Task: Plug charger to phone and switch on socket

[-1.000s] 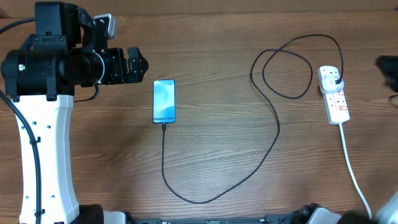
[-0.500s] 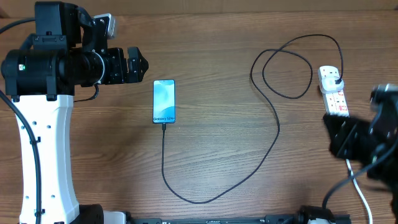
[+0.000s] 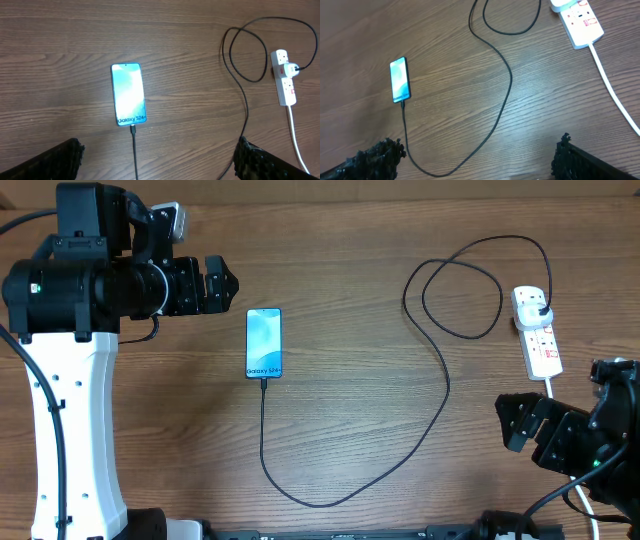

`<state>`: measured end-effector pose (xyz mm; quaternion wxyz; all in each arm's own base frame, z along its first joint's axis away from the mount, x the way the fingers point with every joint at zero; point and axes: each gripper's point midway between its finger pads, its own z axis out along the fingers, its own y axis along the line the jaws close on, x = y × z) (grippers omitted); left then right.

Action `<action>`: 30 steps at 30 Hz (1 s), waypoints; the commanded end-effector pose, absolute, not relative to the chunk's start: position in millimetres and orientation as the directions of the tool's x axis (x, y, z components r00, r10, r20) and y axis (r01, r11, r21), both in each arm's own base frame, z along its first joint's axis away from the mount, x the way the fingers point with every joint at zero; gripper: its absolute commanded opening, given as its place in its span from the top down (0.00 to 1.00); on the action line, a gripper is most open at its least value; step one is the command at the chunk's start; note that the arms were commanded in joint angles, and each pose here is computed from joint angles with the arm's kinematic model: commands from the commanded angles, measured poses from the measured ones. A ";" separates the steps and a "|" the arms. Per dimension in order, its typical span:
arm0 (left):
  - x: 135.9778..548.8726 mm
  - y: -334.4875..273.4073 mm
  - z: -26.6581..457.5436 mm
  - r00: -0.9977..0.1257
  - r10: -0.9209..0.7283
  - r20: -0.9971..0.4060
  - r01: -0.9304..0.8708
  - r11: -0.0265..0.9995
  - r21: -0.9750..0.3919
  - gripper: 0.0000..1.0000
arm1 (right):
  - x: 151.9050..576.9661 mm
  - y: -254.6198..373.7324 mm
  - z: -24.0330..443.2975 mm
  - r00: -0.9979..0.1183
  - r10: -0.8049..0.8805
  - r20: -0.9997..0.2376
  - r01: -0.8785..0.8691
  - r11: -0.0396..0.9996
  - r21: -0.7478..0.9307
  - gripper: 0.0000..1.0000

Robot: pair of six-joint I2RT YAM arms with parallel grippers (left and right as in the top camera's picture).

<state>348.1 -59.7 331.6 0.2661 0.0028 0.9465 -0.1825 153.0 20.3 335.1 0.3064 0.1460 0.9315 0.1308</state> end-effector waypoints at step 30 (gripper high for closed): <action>346.2 -60.9 337.3 -0.848 -0.082 -0.523 0.116 0.936 -0.334 0.01 | 202.0 25.1 336.4 -0.423 0.153 -0.893 -0.058 0.979 0.195 0.00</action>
